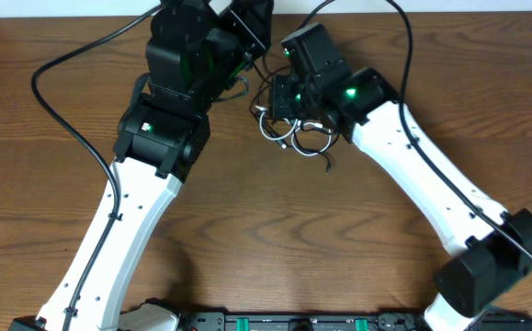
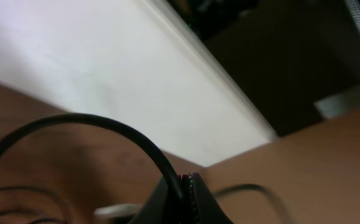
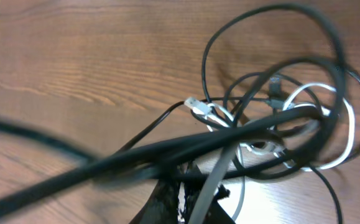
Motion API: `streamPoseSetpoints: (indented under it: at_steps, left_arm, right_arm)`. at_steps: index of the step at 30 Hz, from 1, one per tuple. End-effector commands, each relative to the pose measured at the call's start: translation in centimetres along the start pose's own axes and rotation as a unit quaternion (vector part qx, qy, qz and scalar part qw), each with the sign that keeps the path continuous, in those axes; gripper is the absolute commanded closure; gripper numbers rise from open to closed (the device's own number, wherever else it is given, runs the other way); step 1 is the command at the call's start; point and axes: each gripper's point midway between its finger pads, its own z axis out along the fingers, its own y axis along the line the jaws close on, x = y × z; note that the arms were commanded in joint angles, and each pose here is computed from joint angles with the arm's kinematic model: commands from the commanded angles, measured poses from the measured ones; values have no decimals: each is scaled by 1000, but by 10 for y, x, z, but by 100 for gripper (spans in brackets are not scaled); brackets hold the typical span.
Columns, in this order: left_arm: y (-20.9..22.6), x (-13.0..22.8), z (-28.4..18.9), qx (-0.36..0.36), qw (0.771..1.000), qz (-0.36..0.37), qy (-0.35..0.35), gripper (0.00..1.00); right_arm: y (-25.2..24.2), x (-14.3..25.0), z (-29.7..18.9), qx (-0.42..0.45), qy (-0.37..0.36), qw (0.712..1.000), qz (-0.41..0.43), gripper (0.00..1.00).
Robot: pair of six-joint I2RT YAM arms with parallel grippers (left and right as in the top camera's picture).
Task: Untangle cables
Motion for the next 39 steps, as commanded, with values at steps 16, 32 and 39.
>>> streamPoseSetpoints:
  at_steps: [16,32,39]
  left_arm:
    - [156,-40,-64,-340,937,65,-46,93]
    - [97,-14,-30,-166,984,47,39,93]
    - [53,-8,-21,-54,996,32,66,92]
  right_arm:
    - [-192,-74,-185,300,-196,930,78,99]
    - [-33,-7,-84,-92,30,991,-97,55]
    - [-27,12,-12,-31,73,995,-56,35]
